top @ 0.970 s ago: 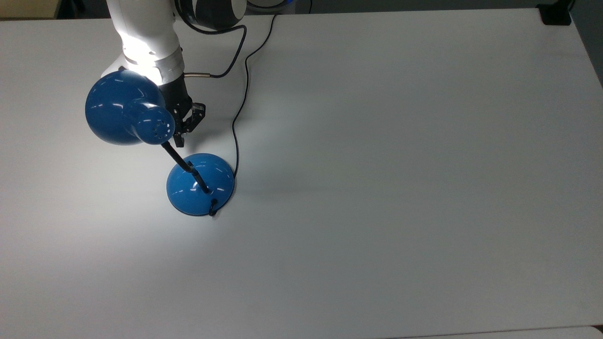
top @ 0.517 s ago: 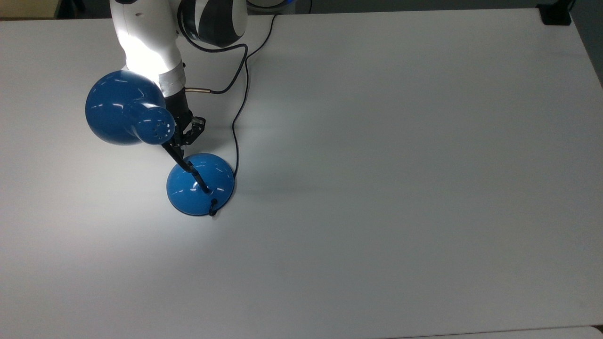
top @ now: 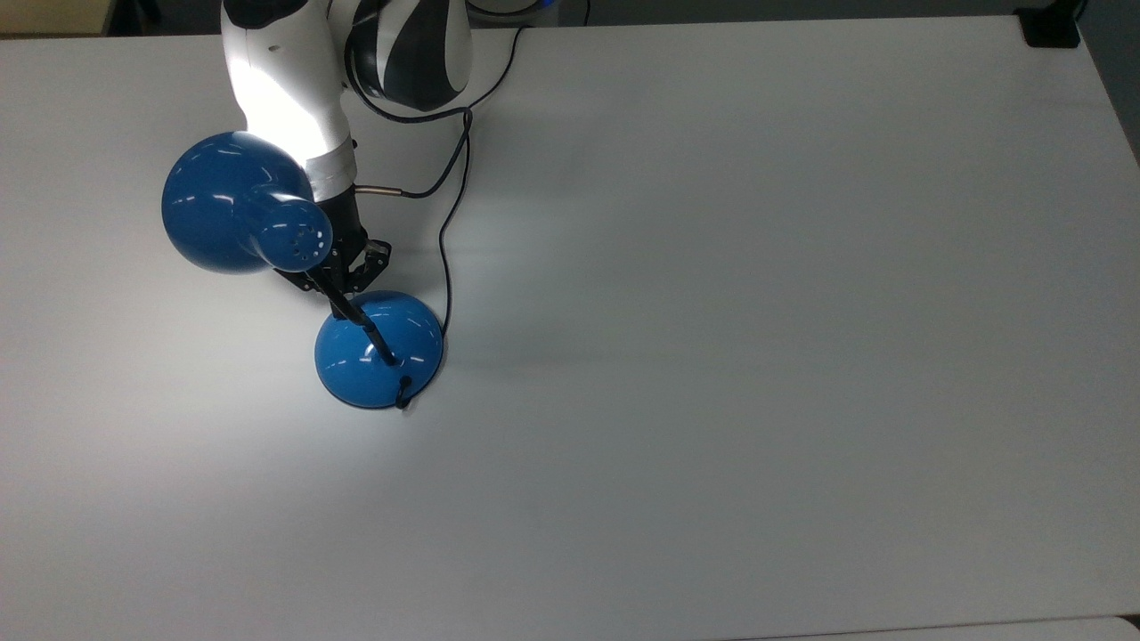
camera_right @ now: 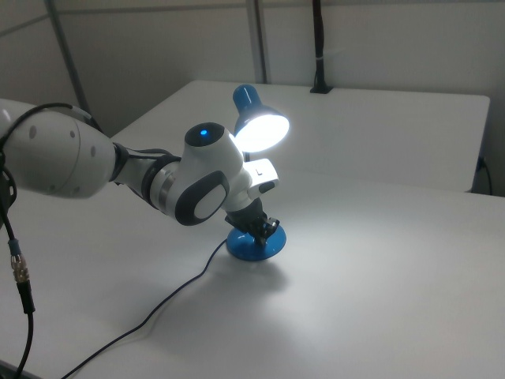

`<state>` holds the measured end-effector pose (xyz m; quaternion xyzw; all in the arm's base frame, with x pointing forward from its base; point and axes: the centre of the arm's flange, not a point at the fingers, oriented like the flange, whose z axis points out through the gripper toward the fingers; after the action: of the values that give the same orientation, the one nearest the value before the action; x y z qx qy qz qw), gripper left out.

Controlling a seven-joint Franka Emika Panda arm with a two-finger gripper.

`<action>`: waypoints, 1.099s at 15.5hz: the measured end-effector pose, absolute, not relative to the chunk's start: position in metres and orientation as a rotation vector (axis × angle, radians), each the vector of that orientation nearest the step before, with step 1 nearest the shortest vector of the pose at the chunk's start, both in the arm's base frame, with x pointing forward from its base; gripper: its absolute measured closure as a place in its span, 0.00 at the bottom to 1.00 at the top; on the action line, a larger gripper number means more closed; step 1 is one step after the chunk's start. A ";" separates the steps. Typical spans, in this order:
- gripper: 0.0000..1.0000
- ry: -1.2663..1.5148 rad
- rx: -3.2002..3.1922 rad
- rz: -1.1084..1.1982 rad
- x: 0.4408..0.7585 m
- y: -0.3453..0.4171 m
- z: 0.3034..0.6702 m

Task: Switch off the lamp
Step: 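Lower the gripper onto the switch on the lamp base, then press down on the base switch with the gripper fingertips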

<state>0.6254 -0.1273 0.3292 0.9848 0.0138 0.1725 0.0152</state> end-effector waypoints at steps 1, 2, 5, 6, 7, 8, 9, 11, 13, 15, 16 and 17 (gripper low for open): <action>1.00 0.043 3.064 0.537 0.625 -0.127 0.329; 1.00 0.042 3.064 0.537 0.625 -0.127 0.329; 1.00 0.042 3.064 0.537 0.626 -0.127 0.329; 1.00 0.041 3.064 0.537 0.626 -0.127 0.329; 1.00 0.040 3.064 0.538 0.626 -0.127 0.329; 1.00 0.037 3.065 0.538 0.626 -0.127 0.329; 1.00 0.029 3.065 0.540 0.626 -0.127 0.330; 1.00 0.003 3.067 0.546 0.627 -0.128 0.332; 1.00 -0.021 3.069 0.548 0.627 -0.127 0.332; 1.00 -0.040 3.071 0.548 0.627 -0.127 0.332; 1.00 -0.045 3.072 0.548 0.627 -0.127 0.332; 1.00 -0.046 3.072 0.547 0.627 -0.126 0.331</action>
<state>0.6271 -0.1265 0.3315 0.9843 -0.0146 0.1754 0.0103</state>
